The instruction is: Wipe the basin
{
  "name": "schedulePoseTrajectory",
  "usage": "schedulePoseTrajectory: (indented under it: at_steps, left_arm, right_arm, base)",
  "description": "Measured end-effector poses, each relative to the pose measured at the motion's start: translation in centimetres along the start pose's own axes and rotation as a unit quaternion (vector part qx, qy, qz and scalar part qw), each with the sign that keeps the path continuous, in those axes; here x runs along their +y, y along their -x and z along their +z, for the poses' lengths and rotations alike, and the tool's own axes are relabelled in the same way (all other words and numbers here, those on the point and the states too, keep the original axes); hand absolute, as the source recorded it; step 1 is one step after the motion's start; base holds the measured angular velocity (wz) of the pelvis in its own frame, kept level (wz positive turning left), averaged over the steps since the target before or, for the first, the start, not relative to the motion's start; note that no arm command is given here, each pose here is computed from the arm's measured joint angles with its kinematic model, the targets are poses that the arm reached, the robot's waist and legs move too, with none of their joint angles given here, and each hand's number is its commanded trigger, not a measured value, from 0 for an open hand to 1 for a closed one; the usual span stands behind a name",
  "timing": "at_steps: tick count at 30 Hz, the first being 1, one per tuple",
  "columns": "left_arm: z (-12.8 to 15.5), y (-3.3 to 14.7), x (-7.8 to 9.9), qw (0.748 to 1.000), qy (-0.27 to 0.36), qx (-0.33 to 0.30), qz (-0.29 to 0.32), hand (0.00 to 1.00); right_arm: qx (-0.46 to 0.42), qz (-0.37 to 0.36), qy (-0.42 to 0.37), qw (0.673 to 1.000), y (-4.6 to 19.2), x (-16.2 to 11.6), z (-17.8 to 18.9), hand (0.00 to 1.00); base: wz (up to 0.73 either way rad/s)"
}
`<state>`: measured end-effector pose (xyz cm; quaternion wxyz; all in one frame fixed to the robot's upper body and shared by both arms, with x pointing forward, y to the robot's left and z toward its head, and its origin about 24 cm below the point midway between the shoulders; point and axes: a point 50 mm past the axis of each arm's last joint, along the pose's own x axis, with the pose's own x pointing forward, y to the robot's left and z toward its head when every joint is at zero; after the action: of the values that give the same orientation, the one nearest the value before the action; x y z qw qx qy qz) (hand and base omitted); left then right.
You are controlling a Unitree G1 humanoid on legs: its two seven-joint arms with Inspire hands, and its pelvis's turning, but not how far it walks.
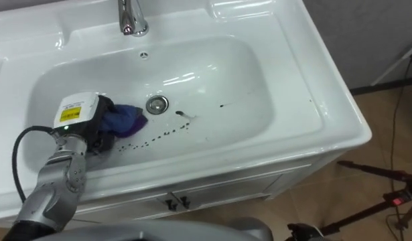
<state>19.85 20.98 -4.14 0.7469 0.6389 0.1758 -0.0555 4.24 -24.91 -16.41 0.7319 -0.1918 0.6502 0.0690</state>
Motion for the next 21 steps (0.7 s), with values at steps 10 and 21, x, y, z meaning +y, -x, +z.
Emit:
schedulePoseTrajectory:
  at_steps: [10,21]
  left_arm:
    - [0.3,-0.4,0.0,0.999,-0.001,0.004,-0.045,1.00]
    - [0.9,-1.5,0.9,0.996,-0.016,0.005,-0.084,1.00]
  right_arm:
    - [0.003,-0.007,0.002,1.000,0.0,-0.6,0.0,0.00]
    - [-0.003,-0.009,0.018,1.000,0.0,-1.0,0.8,0.00]
  base:
    - [-0.01]
    - [0.00]
